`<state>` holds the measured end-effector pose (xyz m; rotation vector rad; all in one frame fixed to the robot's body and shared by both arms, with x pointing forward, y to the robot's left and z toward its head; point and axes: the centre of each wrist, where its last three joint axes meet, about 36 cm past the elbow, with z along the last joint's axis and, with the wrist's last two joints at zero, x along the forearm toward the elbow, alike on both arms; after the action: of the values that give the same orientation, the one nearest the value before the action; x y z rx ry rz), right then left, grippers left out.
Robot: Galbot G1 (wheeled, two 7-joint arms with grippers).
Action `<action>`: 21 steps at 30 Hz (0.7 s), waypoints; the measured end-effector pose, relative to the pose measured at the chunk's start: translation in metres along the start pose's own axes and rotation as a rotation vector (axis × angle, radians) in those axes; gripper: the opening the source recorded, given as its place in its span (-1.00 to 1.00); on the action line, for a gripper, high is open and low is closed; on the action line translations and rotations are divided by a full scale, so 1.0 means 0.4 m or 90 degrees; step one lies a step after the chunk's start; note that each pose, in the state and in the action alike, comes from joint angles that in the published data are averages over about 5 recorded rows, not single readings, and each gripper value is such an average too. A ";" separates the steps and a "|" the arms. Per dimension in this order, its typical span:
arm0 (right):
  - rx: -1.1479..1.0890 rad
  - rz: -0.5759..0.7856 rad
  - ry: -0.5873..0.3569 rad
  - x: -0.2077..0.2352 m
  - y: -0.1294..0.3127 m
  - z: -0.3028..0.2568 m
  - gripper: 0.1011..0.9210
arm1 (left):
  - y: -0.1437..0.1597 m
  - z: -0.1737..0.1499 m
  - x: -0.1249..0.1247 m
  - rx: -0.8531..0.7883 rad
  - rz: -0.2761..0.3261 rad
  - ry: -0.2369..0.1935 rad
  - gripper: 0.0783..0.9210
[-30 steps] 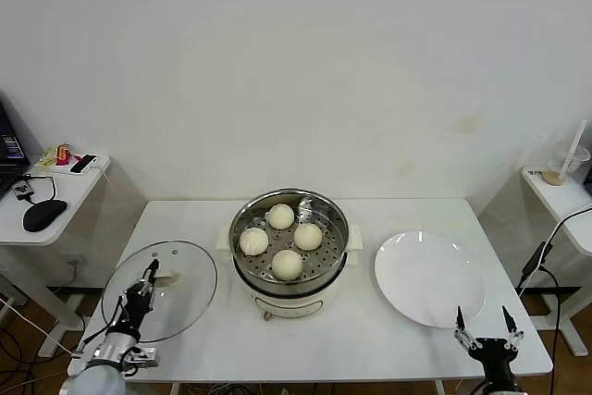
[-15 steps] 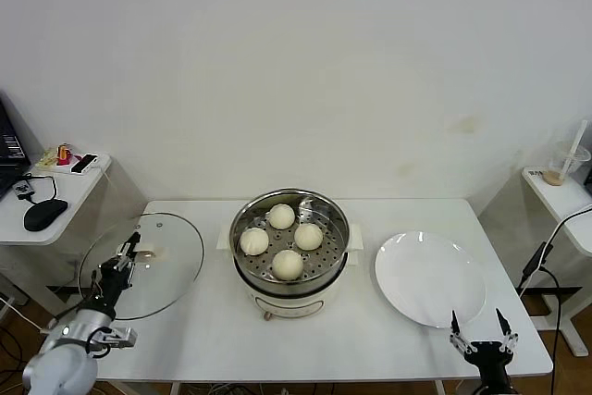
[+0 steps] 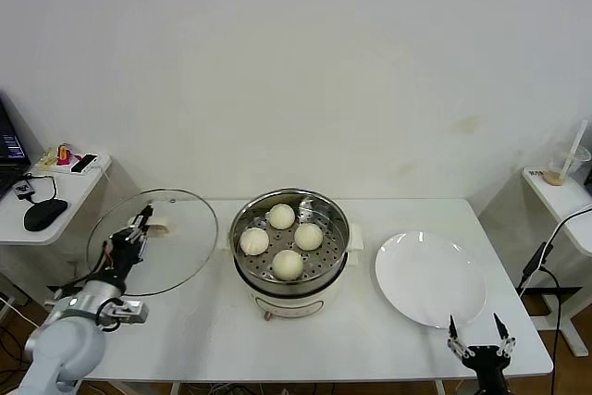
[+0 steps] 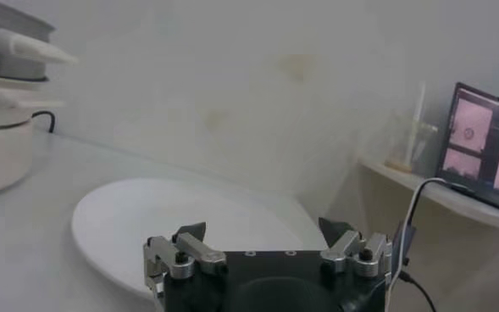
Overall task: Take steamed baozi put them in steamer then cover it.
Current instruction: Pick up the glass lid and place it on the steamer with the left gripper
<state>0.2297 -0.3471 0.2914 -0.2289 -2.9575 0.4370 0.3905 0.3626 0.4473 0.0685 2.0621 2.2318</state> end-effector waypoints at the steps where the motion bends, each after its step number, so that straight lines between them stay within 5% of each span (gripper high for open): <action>1: 0.000 -0.001 0.003 0.000 0.003 0.000 0.76 | 0.007 -0.015 -0.005 0.001 0.001 -0.001 -0.86; 21: 0.033 -0.006 0.037 -0.041 0.082 0.016 0.76 | 0.064 -0.314 -0.136 0.024 0.011 0.005 -0.86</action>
<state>0.2487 -0.3207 0.2738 -0.2168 -2.8853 0.4952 0.4307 0.2303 0.4646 0.0804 2.1166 2.2070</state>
